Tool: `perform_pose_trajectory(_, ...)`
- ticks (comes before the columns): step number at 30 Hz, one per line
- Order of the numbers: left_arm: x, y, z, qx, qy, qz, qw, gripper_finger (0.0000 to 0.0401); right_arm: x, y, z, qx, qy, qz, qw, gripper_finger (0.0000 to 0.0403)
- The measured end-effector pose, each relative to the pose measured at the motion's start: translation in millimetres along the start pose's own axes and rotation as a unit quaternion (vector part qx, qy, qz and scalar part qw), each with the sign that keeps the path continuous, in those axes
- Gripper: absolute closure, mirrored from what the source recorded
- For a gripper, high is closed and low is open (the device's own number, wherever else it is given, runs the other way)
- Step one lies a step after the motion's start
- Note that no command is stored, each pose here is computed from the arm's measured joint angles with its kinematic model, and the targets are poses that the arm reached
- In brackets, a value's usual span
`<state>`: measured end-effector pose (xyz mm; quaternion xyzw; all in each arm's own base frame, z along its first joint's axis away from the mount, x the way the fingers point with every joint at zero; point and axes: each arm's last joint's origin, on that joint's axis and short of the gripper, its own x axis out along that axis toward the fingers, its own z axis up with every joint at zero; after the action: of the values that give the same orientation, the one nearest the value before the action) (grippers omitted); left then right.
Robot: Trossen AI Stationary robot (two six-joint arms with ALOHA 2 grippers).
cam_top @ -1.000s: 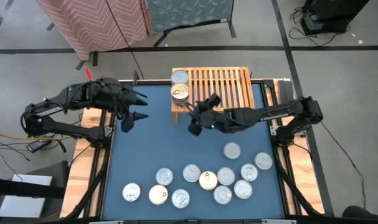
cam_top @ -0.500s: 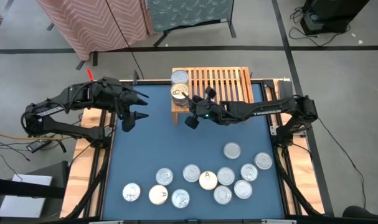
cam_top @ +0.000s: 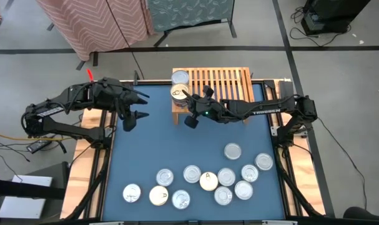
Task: Stack canned seafood by type on shelf
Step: Stack the blue tuna can on top of the blue tuna can on the shelf, then stack the green tuna can on top of the other green tuna cans on the shelf
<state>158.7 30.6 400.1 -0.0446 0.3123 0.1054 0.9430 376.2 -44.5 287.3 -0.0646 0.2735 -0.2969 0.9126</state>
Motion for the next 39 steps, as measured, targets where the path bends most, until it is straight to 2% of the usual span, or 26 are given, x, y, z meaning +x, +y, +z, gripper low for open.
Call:
perform_pose_trajectory(3,0.0,0.2,0.0,0.000,0.000,0.003,1.000,0.0147,-4.0,1.1,-1.2,-0.008,0.009,0.003,1.000,0.0377)
perform_pose_trajectory(8,0.0,0.1,-0.9,-0.014,0.004,0.000,1.000,0.0147,-27.2,6.5,7.7,-0.006,-0.016,0.020,1.000,0.0377)
perform_pose_trajectory(12,6.1,-0.6,-9.0,-0.016,0.031,-0.012,0.999,0.0147,-63.2,10.8,11.0,-0.011,-0.014,0.076,0.997,0.0368)
perform_pose_trajectory(16,25.6,-1.7,-25.5,-0.046,0.062,-0.032,0.997,0.0147,-98.8,15.5,-6.7,-0.014,0.077,0.134,0.988,0.0345)
perform_pose_trajectory(20,56.0,-5.2,-45.3,-0.087,0.078,-0.090,0.989,0.0147,-128.6,21.3,-31.0,-0.005,0.184,0.129,0.974,0.0303)
perform_pose_trajectory(23,77.1,-8.8,-56.9,-0.123,0.061,-0.144,0.980,0.0147,-141.6,34.3,-44.8,0.003,0.211,0.133,0.968,0.0265)
perform_pose_trajectory(27,93.6,-16.1,-75.1,-0.143,0.079,-0.223,0.961,0.0147,-143.0,64.3,-53.7,0.028,0.158,0.183,0.970,0.0225)
perform_pose_trajectory(29,97.2,-21.0,-83.2,-0.141,0.097,-0.254,0.952,0.0147,-139.4,81.2,-60.5,0.021,0.133,0.207,0.969,0.0216)
perform_pose_trajectory(31,97.8,-25.1,-90.3,-0.143,0.116,-0.262,0.947,0.0147,-133.9,96.5,-69.1,0.014,0.126,0.232,0.964,0.0213)
perform_pose_trajectory(35,100.3,-31.2,-97.5,-0.142,0.133,-0.270,0.943,0.0147,-121.4,127.9,-90.4,0.001,0.161,0.289,0.944,0.0207)
perform_pose_trajectory(39,100.6,-34.7,-100.1,-0.152,0.144,-0.272,0.939,0.0147,-113.0,148.1,-99.2,0.009,0.169,0.302,0.938,0.0192)
